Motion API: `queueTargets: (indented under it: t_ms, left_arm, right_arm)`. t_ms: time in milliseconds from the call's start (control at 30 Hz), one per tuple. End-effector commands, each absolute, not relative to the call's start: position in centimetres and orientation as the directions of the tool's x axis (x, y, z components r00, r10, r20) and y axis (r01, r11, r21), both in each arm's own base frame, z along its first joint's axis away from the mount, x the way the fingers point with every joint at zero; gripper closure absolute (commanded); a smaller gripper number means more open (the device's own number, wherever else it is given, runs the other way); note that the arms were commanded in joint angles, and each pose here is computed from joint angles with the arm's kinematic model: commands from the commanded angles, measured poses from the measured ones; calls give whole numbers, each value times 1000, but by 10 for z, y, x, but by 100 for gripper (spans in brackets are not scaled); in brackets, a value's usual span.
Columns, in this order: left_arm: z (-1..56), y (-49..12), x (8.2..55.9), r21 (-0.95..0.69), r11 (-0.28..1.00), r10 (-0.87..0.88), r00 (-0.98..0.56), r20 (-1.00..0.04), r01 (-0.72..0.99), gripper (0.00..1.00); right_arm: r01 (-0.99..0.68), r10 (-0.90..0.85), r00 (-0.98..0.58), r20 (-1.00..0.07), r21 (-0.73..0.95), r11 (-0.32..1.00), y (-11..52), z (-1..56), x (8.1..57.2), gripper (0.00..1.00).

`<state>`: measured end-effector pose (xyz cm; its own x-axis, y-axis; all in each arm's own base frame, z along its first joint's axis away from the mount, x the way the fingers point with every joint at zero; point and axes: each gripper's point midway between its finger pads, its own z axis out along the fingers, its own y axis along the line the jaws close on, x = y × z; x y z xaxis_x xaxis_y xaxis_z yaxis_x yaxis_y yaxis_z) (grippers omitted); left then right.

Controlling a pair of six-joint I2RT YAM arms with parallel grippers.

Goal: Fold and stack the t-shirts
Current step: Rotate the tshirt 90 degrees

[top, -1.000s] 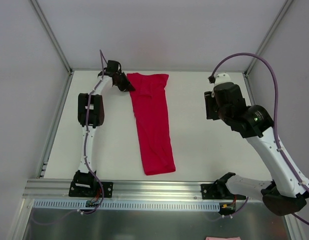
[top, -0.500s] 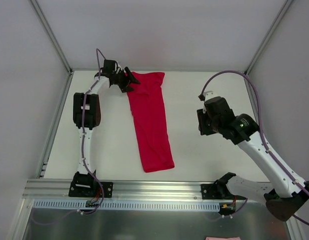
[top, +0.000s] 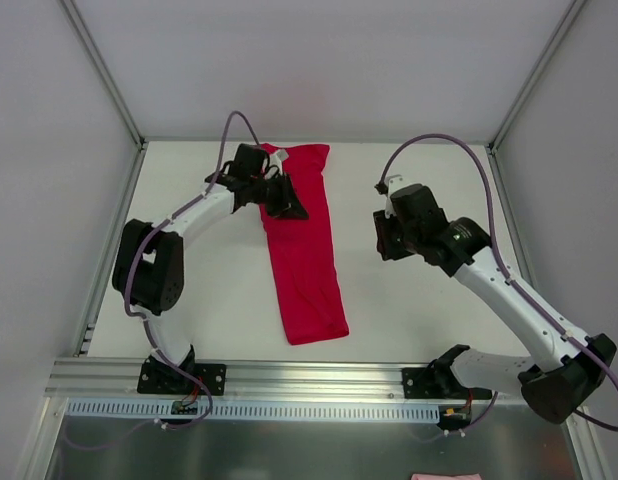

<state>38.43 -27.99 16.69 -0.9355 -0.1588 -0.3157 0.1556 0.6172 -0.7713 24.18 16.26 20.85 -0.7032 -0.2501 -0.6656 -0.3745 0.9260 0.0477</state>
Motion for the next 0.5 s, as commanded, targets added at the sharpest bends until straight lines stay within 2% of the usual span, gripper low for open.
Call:
queueTargets:
  t_ms: [0, 33, 467]
  left_arm:
    - [115, -260, 336, -666, 745, -126, -970, -209, 47, 95]
    - [94, -249, 320, -620, 785, -135, -976, -172, 0, 100]
    - [70, -237, 216, -522, 852, -104, -989, -106, -34, 100]
  right_arm:
    - [-402, -254, -615, -746, 19, 915, 170, 245, 259, 68]
    - [-389, -256, -607, -752, 1, 921, 166, 249, 263, 68]
    - [-426, -290, -615, -733, 0, 905, 179, 249, 285, 69]
